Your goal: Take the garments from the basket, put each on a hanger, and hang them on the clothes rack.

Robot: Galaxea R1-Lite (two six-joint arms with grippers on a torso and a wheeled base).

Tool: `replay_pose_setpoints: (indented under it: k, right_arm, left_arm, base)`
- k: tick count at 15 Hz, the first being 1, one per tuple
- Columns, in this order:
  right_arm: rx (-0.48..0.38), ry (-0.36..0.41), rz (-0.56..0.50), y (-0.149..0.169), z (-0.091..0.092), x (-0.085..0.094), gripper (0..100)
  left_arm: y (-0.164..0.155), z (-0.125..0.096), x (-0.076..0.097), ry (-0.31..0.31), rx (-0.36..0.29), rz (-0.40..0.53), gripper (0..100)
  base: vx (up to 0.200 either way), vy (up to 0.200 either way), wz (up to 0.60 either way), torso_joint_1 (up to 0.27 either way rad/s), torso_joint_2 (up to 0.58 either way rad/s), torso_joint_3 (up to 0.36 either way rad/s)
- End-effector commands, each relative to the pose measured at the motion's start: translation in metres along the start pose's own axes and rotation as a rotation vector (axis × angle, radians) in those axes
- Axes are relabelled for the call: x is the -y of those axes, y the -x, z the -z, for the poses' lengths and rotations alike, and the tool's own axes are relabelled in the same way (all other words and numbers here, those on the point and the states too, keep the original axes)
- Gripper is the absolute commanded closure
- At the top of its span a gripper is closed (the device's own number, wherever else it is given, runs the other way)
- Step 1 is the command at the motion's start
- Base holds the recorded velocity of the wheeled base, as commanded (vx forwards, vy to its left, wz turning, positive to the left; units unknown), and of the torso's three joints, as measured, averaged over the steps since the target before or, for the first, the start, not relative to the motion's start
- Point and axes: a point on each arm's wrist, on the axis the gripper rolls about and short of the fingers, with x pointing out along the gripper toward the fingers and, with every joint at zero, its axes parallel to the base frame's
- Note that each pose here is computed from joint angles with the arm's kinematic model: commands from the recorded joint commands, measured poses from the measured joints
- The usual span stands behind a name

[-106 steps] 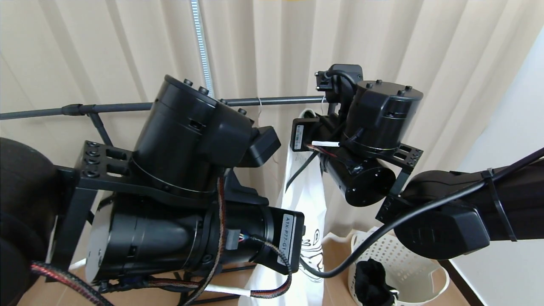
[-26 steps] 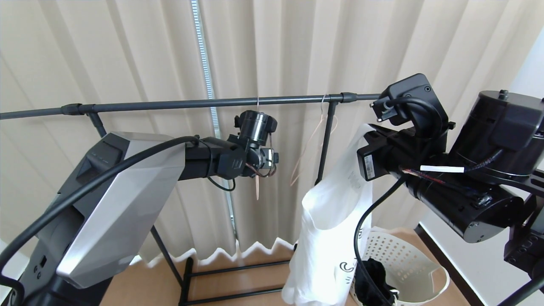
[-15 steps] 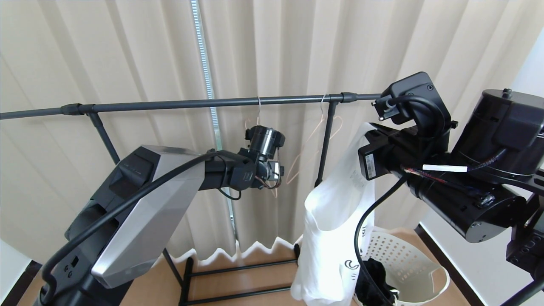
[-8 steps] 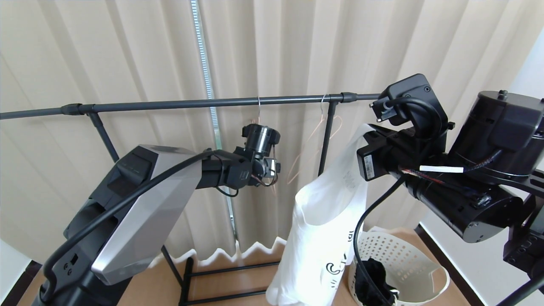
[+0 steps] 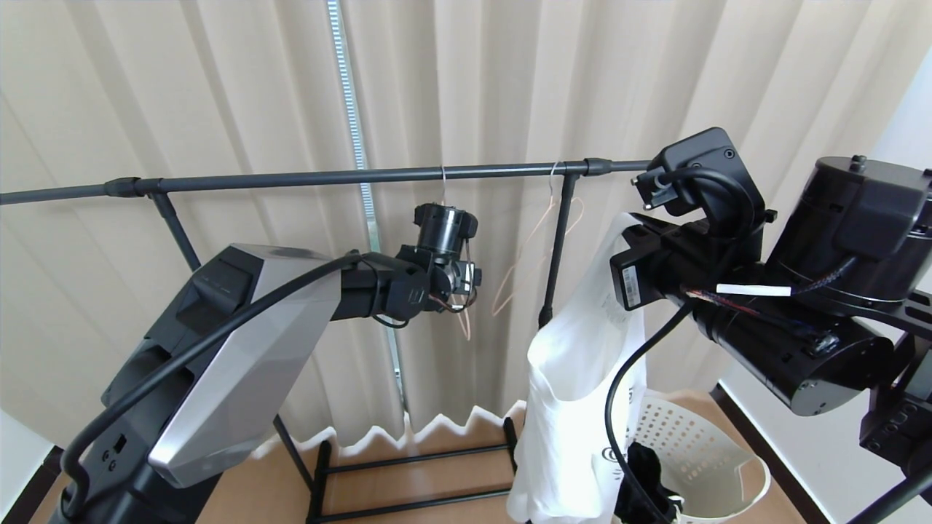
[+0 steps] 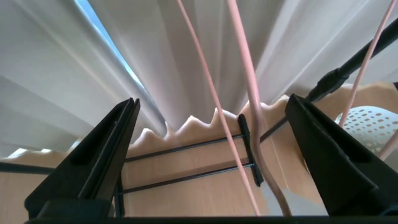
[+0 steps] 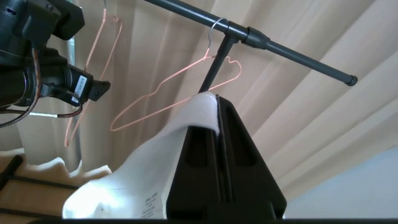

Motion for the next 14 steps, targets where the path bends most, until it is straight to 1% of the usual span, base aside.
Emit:
replay_pose_setpoints:
  k: [1,7,8,14]
  right_arm:
    - [-0.001,0.001,-0.001,-0.0004,0.0004,-0.0007,100]
    - [-0.007,0.005,-0.003,-0.0012,0.0020,-0.0018,100]
    - [-0.007,0.005,-0.003,-0.0012,0.0020,-0.0018,100]
    - [-0.018,0.013,-0.007,-0.0048,0.0054,-0.0055,100]
  left_arm:
    - [0.0001,-0.0015,-0.0008,0.002,0.009,-0.001,0]
    - [-0.0035,-0.0014,-0.0036,0.008,0.021,-0.006,0]
    - [-0.0036,-0.0007,-0.0027,0.005,0.019,-0.003,100]
    - [-0.0071,0.0046,-0.0009,-0.002,0.008,-0.004,100]
  base:
    - [0.000,0.000,0.00,0.000,0.00,0.000]
    - [0.000,0.000,0.00,0.000,0.00,0.000]
    - [0.000,0.000,0.00,0.000,0.00,0.000]
    - [0.000,0.000,0.00,0.000,0.00,0.000]
